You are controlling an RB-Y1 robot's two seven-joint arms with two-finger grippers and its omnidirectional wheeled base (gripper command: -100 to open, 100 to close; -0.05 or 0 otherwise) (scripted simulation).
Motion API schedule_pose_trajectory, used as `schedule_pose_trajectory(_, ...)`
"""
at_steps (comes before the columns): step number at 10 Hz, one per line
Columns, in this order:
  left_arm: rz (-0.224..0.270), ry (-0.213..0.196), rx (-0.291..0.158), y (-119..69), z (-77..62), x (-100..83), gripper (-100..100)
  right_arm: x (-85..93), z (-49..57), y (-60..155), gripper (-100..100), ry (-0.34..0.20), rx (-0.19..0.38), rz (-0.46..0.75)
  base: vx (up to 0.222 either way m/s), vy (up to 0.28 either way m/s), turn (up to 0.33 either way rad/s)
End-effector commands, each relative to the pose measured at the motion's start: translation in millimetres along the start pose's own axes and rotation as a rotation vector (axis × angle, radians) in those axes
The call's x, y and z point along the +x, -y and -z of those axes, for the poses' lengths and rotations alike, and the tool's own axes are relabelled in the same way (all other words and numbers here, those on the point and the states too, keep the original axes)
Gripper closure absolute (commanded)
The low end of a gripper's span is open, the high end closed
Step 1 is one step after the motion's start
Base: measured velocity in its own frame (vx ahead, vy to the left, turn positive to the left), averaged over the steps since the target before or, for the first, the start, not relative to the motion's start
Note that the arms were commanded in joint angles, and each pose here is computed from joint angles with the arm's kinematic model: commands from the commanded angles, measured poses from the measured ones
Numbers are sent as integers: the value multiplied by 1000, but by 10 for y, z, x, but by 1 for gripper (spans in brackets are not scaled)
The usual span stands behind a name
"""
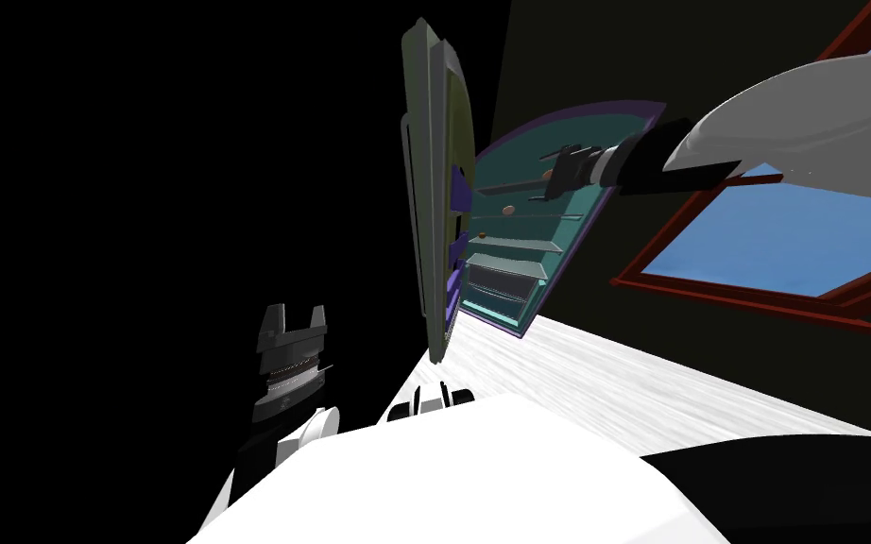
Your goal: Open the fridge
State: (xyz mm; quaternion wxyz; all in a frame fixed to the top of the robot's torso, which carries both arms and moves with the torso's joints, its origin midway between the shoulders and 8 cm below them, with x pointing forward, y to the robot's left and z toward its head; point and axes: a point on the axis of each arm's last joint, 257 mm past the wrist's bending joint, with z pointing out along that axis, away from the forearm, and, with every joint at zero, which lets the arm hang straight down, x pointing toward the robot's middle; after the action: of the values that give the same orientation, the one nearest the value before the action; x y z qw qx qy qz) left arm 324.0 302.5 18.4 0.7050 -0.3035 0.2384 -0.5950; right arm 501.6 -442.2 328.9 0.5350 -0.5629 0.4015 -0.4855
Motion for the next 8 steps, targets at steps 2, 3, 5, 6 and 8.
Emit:
schedule_pose_trajectory(2, 0, 0, 0, 0, 0, 0, 0, -53, 37, 269, -100, -12, 2, 2, 15, 18, 8)
schedule_pose_trajectory(3, 0, 0, 0, 0, 0, 0, 0, -84, 61, 408, -100, -14, 6, 3, 35, 36, 7)
schedule_pose_trajectory(5, 0, 0, 0, 0, 0, 0, 0, -84, 61, 408, -100, -14, 6, 3, 16, 22, 2)
schedule_pose_trajectory(6, 0, 0, 0, 0, 0, 0, 0, -117, 86, 545, -100, -16, 11, 2, 10, 17, 8)
schedule_pose_trajectory(8, 0, 0, 0, 0, 0, 0, 0, -197, 138, 813, -100, -18, 21, 0, 26, 27, 8)
